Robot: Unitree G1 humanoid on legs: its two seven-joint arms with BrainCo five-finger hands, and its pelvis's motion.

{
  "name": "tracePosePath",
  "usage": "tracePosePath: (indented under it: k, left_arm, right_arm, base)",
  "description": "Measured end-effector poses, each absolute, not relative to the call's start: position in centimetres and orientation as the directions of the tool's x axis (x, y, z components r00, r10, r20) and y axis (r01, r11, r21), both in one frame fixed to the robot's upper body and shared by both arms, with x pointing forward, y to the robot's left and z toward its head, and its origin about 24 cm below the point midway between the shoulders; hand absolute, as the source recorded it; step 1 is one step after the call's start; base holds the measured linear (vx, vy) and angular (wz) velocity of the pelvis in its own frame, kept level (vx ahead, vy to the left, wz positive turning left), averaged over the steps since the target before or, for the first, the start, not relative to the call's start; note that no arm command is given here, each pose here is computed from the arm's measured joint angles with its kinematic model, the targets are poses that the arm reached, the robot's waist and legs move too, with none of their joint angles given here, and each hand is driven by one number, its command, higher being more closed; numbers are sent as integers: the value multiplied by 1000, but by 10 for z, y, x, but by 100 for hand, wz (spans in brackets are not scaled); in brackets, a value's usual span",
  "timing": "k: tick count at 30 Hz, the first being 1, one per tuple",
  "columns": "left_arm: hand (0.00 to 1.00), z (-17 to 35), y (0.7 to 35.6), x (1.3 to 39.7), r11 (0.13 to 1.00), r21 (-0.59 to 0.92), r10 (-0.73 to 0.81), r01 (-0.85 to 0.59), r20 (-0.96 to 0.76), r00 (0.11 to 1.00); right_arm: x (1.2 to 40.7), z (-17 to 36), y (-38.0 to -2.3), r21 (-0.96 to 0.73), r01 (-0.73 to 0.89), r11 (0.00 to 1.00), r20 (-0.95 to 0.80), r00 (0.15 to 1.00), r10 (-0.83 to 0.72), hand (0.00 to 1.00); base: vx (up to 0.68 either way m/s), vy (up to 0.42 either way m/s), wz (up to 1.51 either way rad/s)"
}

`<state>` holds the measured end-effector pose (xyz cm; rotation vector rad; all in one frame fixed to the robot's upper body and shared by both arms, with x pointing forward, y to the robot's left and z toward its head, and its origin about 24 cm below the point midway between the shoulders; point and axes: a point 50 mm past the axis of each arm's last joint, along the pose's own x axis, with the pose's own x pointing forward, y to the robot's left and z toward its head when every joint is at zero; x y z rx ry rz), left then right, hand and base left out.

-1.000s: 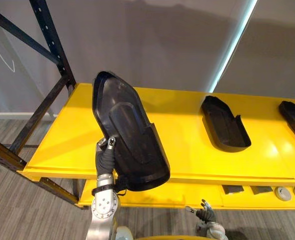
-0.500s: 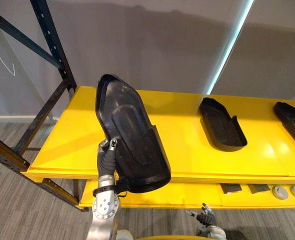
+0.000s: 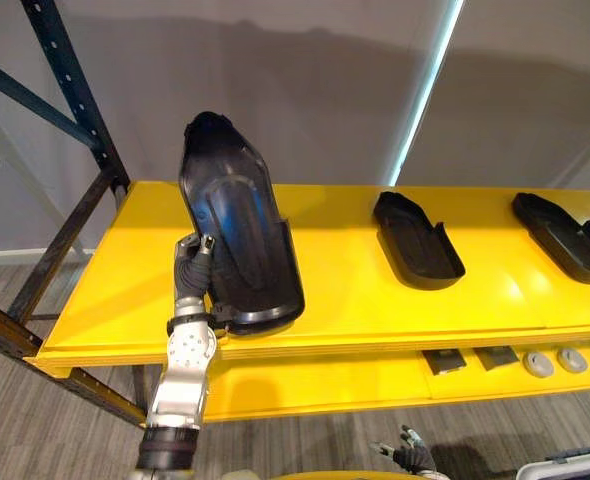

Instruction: Walk over and take plastic housings, then place them on the shelf

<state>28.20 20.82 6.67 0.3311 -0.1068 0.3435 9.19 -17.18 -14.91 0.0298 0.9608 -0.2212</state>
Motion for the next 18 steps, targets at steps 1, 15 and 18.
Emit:
tracePosePath:
  k: [1, 15, 18]
  left_arm:
    - [100, 66, 213, 287, 881, 324, 313, -344, 147, 938]
    - [0, 65, 238, 312, 836, 419, 362, -355, 68, 930]
    - [0, 67, 239, 318, 834, 418, 370, -360, 60, 927]
  right_arm:
    - [92, -149, -172, -74, 198, 977, -815, 553, -174, 0]
    - [96, -148, -176, -78, 168, 983, -808, 567, -161, 0]
    - [98, -147, -175, -75, 168, 983, -803, 574, -159, 0]
  base:
    - [17, -14, -6]
    - [-91, -4, -12]
    - [-90, -7, 0]
